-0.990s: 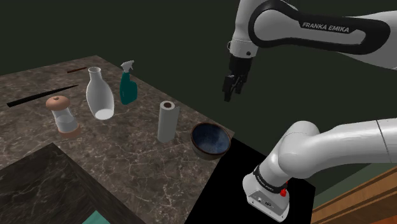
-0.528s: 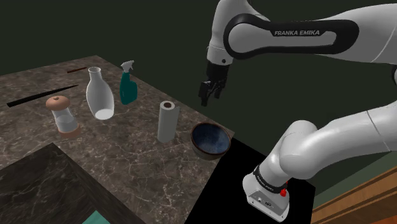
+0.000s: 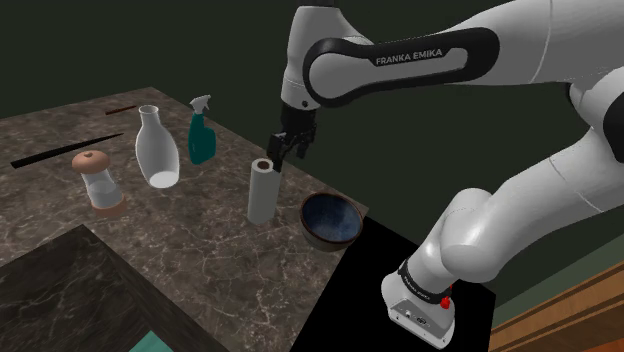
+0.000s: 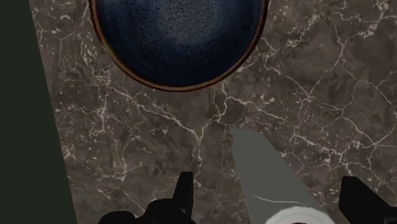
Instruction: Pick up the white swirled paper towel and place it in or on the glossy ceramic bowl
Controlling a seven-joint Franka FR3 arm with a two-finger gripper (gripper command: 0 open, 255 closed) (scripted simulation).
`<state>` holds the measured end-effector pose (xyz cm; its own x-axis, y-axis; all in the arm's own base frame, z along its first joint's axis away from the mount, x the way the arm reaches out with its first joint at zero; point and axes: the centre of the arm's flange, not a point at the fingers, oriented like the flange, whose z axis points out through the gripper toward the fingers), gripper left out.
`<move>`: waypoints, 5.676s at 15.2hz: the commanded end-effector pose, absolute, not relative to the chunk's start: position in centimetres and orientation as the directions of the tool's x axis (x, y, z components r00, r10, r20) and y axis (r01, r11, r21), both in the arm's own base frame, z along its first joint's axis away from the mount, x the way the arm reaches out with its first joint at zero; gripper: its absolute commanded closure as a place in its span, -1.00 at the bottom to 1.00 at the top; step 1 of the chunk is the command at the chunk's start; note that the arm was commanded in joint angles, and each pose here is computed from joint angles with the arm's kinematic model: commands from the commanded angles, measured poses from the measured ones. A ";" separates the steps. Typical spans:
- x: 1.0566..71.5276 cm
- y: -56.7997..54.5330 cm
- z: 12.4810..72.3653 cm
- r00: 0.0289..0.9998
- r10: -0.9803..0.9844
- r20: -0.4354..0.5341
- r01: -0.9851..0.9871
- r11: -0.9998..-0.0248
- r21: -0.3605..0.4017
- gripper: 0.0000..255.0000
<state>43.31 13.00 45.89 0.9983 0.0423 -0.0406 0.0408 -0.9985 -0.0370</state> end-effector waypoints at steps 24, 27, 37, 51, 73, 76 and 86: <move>45.9 16.3 40.4 0.999 0.051 -0.006 0.051 -0.998 -0.046 1.00; 45.9 16.3 40.4 0.999 0.051 -0.006 0.051 -0.998 -0.046 1.00; 45.9 16.3 45.2 0.999 0.051 -0.006 0.051 -0.998 -0.046 1.00; 45.9 16.3 52.6 0.999 0.051 -0.006 0.051 -0.998 -0.046 1.00; 32.8 9.2 62.8 0.999 0.051 -0.006 0.051 -0.998 -0.046 1.00; 29.5 7.4 64.1 0.999 0.051 -0.006 0.051 -0.998 -0.046 1.00; 26.1 5.6 61.8 0.999 0.051 -0.006 0.051 -0.998 -0.046 1.00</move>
<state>26.19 5.54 62.33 0.9987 0.0511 -0.0065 0.0508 -0.9977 -0.0456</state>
